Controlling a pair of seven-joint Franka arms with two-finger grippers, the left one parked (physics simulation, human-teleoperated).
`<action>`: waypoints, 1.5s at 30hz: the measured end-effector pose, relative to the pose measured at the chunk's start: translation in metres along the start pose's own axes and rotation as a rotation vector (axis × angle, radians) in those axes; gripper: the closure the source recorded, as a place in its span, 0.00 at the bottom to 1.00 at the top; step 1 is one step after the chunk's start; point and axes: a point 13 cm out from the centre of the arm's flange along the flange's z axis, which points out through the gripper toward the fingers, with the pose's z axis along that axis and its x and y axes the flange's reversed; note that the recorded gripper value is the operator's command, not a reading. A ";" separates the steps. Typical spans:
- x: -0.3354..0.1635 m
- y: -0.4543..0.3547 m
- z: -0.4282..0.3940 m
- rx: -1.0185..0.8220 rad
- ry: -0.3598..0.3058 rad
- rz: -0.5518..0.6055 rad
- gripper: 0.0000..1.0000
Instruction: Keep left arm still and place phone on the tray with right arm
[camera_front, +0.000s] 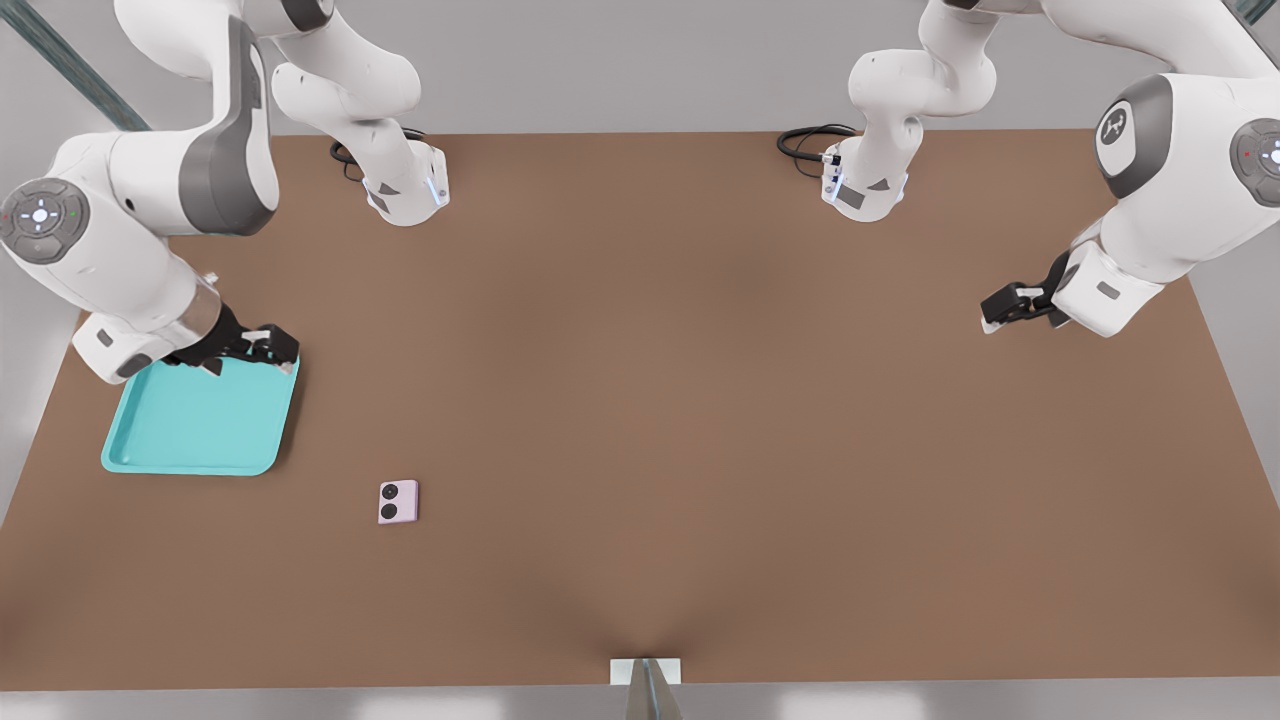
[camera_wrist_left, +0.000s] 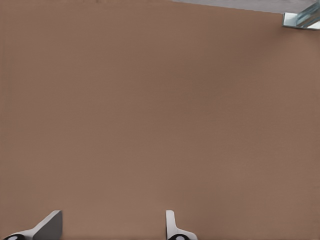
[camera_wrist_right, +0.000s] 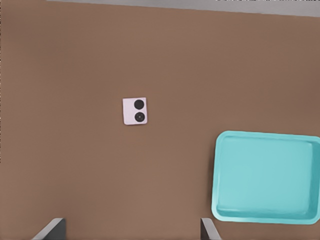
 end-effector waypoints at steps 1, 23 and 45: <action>0.000 0.001 -0.001 -0.001 -0.005 -0.002 0.00; -0.094 0.073 0.359 -0.040 0.136 0.009 0.00; -0.095 0.052 0.445 -0.043 0.151 -0.022 0.00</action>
